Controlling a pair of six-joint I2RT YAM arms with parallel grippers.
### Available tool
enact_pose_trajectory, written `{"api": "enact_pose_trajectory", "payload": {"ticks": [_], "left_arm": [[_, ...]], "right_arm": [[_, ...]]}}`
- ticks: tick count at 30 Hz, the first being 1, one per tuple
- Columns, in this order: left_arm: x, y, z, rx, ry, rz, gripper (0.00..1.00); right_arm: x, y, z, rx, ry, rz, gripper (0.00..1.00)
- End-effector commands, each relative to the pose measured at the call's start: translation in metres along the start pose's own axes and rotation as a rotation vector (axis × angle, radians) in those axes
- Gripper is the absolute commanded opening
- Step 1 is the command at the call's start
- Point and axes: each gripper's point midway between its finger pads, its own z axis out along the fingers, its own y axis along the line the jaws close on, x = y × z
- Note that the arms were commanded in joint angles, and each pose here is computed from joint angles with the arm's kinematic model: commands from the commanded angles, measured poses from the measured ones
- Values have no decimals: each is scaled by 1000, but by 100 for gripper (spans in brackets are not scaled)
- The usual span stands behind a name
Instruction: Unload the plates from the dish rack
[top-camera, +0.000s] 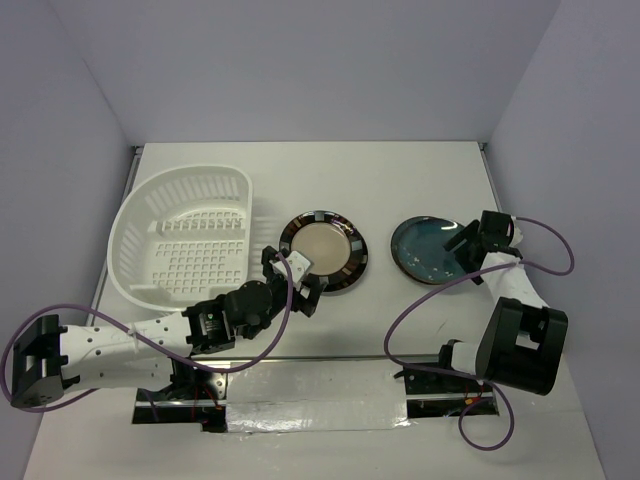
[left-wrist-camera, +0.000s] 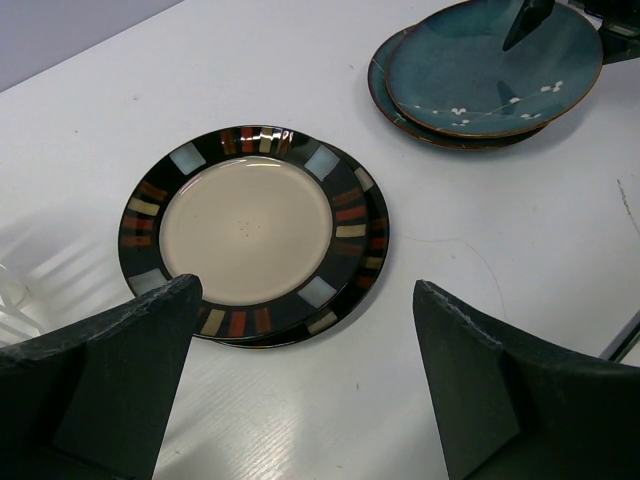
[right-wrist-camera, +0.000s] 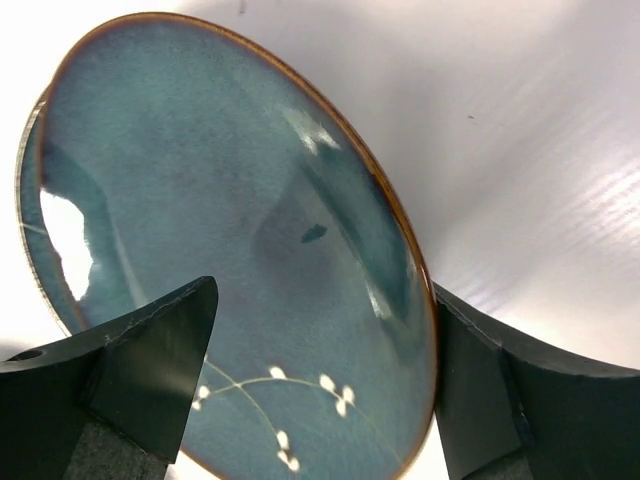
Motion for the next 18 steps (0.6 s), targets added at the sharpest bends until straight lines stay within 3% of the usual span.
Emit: {"api": "enact_pose_trajectory", "payload": {"ticks": [1, 18], "left_arm": [[-23, -4, 1, 13, -56, -30, 99], [-21, -2, 2, -6, -49, -14, 99]], "right_arm": [[-20, 7, -7, 14, -54, 4, 87], [-18, 22, -5, -22, -38, -29, 86]]}}
